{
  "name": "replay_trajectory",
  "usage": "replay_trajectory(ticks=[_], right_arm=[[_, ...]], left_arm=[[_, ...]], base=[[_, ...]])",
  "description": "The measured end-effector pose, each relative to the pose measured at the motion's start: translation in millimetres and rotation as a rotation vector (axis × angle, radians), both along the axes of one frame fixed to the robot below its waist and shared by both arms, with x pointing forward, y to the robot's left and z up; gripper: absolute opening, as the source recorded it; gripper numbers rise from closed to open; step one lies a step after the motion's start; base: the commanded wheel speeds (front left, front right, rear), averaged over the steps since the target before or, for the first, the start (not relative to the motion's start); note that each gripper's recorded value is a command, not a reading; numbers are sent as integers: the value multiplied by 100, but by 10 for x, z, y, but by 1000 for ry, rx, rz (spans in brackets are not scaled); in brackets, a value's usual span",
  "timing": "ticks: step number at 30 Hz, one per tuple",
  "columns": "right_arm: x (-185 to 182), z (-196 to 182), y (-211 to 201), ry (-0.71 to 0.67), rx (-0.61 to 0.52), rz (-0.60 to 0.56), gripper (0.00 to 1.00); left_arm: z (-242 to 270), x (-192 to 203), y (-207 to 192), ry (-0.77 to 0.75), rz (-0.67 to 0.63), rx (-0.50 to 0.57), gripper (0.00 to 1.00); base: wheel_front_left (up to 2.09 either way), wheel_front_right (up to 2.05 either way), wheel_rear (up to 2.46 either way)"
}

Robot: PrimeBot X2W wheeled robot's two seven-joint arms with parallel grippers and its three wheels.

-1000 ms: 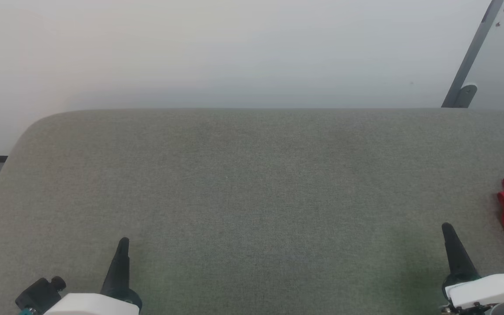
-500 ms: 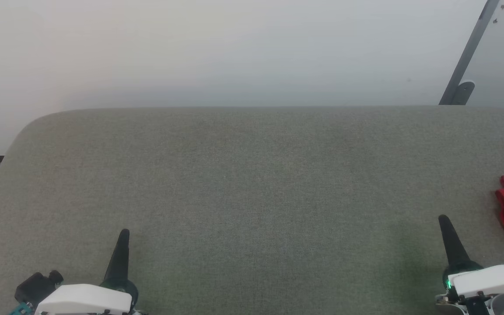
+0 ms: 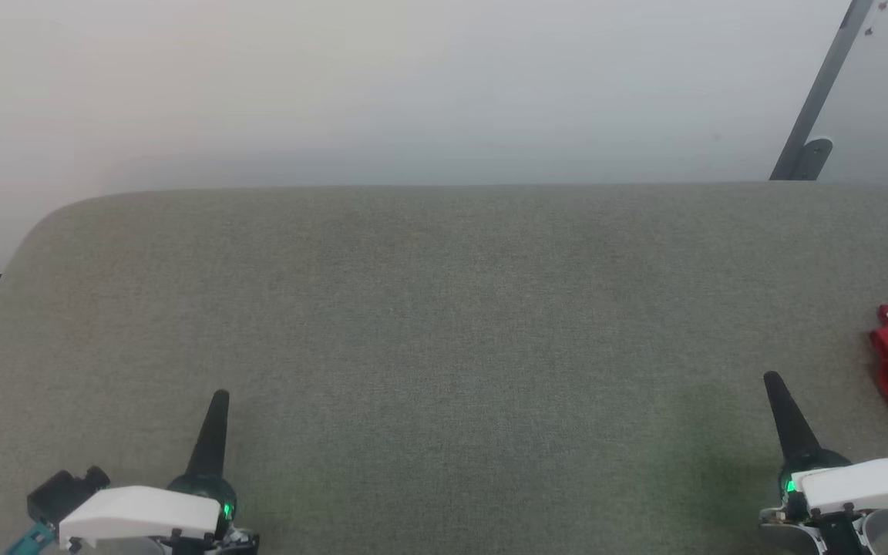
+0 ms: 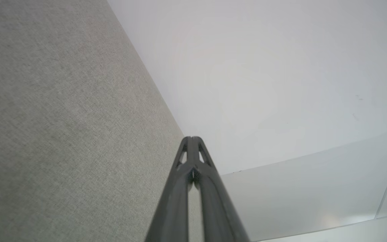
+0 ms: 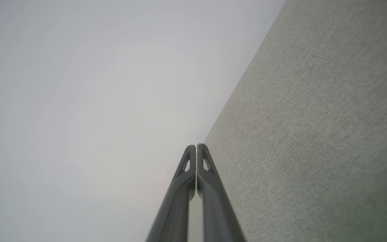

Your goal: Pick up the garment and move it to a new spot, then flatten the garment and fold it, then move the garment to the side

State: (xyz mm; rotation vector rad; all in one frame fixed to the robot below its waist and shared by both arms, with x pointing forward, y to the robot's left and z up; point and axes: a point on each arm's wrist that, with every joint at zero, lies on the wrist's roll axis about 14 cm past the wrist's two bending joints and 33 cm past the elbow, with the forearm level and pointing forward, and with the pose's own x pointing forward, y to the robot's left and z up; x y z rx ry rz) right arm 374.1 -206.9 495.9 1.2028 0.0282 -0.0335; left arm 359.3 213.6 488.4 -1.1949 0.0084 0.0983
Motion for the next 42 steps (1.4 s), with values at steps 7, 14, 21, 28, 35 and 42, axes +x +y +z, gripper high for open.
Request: replay_trajectory(ticks=[7,14,21,28,35,42], right_arm=[[30,16,15,-4,61,-1,0],[40,11,18,-3,118,-3,0],[73,44,25,-13,171,-3,0],[83,45,38,-15,222,-2,0],[110,74,51,-25,271,0,0],[118,75,59,-27,321,1,0]], left_arm=[[17,42,-17,-7,-7,-62,0],[54,94,-36,-21,-14,-120,0],[66,130,-55,-26,-22,-177,0],[85,167,-78,-33,-32,-222,0],[119,212,-95,-45,-39,-271,0],[128,244,-120,-50,-51,-328,0]], base=[[0,0,0],[0,0,0],[0,0,0],[0,0,0],[0,0,0],[0,0,0]])
